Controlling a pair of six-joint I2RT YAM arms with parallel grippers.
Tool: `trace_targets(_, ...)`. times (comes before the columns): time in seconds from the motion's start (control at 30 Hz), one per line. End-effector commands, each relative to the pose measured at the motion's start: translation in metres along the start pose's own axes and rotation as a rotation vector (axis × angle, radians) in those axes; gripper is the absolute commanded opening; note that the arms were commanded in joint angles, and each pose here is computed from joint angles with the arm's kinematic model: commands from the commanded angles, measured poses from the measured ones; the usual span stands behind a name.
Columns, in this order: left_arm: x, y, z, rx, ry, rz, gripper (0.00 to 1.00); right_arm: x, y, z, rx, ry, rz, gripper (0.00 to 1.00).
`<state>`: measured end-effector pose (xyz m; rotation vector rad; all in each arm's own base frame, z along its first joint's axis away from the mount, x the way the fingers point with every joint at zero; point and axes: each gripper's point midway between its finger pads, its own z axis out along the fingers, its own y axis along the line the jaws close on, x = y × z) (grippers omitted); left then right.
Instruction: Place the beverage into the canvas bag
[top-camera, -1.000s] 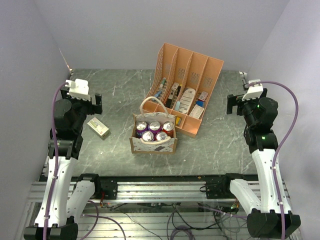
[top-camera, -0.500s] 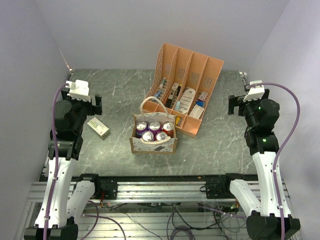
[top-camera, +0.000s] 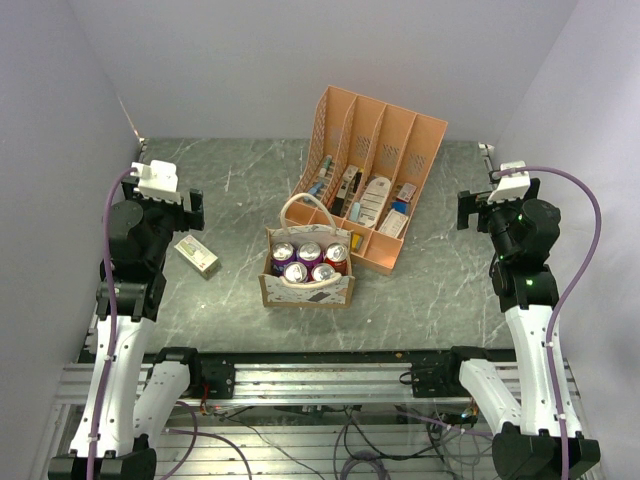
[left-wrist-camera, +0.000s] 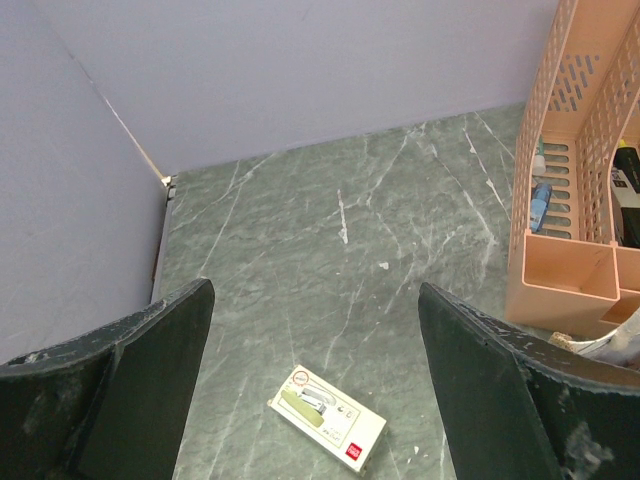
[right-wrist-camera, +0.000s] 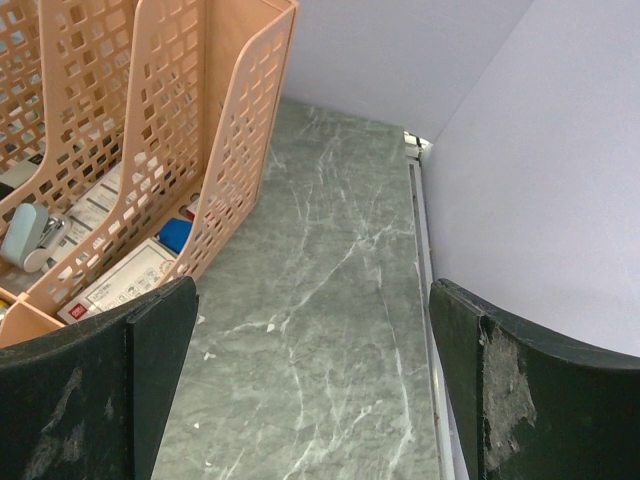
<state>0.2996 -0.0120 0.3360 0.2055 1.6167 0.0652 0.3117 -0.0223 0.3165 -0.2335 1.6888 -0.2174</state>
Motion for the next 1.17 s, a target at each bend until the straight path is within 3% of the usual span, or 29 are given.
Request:
trace_targets(0.0,-0.0025,0.0038,0.0,-0.015,-0.017,0.003,0.93,0.0027,-0.006,-0.0003,0.031,0.001,0.0,1.0)
trace_targets(1.13,0.0006,0.0052,0.0008,-0.023,-0.012,0.009,0.92,0.0023,-0.0074,-0.0015,0.037,0.0,-0.005,1.0)
